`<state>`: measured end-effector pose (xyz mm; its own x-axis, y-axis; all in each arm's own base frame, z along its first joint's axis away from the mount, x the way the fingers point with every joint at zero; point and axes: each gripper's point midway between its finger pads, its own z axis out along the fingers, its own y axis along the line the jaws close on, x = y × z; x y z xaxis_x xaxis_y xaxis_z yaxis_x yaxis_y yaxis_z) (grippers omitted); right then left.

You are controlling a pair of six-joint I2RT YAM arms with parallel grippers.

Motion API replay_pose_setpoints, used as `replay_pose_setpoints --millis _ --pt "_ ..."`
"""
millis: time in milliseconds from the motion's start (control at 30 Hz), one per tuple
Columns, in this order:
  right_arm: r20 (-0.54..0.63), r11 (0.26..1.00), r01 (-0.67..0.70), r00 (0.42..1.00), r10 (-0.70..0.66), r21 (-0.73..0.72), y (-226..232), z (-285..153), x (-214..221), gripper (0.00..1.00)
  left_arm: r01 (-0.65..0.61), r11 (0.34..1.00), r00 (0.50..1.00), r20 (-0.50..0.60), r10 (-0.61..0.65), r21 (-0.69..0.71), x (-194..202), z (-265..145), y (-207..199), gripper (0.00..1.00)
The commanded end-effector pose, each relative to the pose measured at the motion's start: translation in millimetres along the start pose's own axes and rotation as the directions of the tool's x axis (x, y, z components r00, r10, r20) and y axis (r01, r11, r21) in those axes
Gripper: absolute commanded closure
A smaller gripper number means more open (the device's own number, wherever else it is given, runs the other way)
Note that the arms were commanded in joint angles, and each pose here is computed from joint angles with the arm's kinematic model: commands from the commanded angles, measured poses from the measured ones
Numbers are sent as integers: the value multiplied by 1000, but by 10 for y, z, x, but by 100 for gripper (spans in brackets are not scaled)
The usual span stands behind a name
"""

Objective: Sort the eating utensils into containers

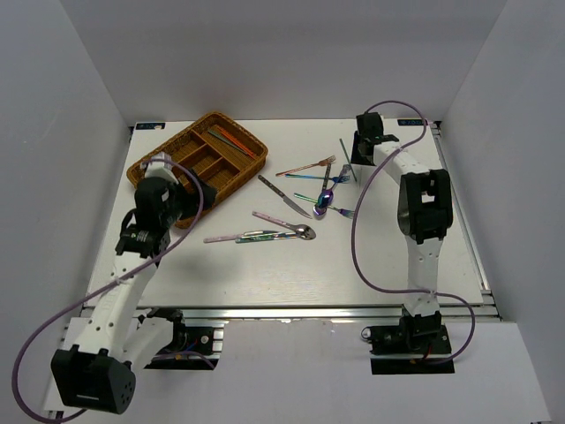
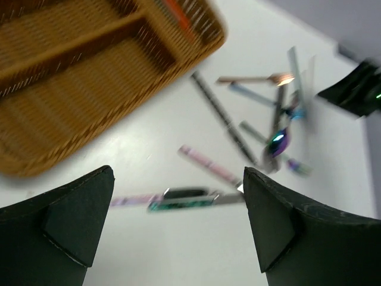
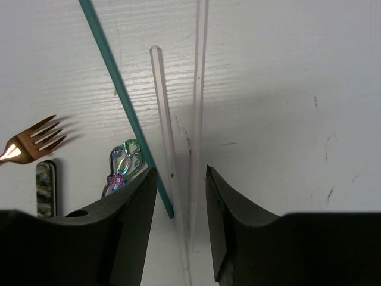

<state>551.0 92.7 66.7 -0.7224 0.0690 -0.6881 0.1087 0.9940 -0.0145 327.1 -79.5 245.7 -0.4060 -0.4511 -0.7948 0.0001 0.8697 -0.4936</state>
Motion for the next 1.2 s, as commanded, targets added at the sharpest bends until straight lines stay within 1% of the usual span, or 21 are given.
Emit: replay_pose_setpoints --millis 0,33,67,133,167,233,267,300,367,400,533,700,733,800,900,933,1033,1067,1100,1167 --pt "43 999 7 999 -8 39 -114 -12 -237 56 -88 996 996 0 88 -17 206 -223 153 2" --pt "54 999 1 999 -3 36 -108 -7 -284 56 -87 996 996 7 87 -7 221 -234 148 2" --pt "58 1000 -5 998 3 27 -108 6 -307 59 -86 996 996 -1 86 -9 259 -230 167 2" --pt "54 1000 -8 998 7 19 -133 95 -312 61 -91 995 995 -43 89 -30 415 -171 267 2" --pt "70 1000 -15 997 15 10 -122 101 -411 61 -92 995 994 -57 90 -35 460 -161 292 2" --pt "40 1000 -15 999 15 -6 -142 242 -356 62 -94 995 993 -69 92 -26 481 -150 279 2" --pt "57 1000 -14 998 14 -8 -132 259 -449 63 -95 995 994 -66 93 -22 481 -152 272 2" --pt "32 1000 -9 999 9 -4 -146 380 -362 63 -94 995 994 -62 93 -22 469 -152 271 2" --pt "19 1000 -1 1000 2 -18 -122 419 -390 63 -96 995 993 -73 95 -14 493 -139 258 2" --pt "0 1000 6 1000 -6 -21 -117 503 -315 64 -94 995 993 -76 93 -14 504 -136 260 2" --pt "-12 1000 9 1000 -9 -11 -135 616 -272 64 -94 995 992 -80 93 -12 517 -133 260 2" --pt "-47 999 19 999 -21 -35 -76 732 -199 65 -97 995 992 -85 96 -6 533 -133 248 2" --pt "-44 999 20 999 -22 -31 -71 731 -213 67 -97 995 992 -84 96 -8 532 -129 250 2" --pt "-61 1000 25 998 -24 4 -139 727 -162 74 -97 995 992 -85 96 -10 526 -123 252 2" --pt "-101 996 16 995 -7 92 -322 711 -23 83 -95 995 992 -87 94 -9 533 -122 253 2" --pt "-141 994 12 990 3 106 -366 713 123 85 -94 996 992 -88 93 -10 541 -121 255 2" --pt "-175 995 -44 983 58 85 -455 659 245 93 -81 997 992 -93 81 3 548 -111 223 2" --pt "-225 994 -66 971 84 85 -525 666 475 96 -75 997 992 -97 76 17 552 -106 199 2" --pt "-204 993 -80 974 96 87 -566 570 406 96 -59 998 993 -104 63 32 567 -106 165 2" --pt "-202 991 -88 973 108 104 -667 463 473 97 -38 995 992 -119 49 92 584 -104 47 2"
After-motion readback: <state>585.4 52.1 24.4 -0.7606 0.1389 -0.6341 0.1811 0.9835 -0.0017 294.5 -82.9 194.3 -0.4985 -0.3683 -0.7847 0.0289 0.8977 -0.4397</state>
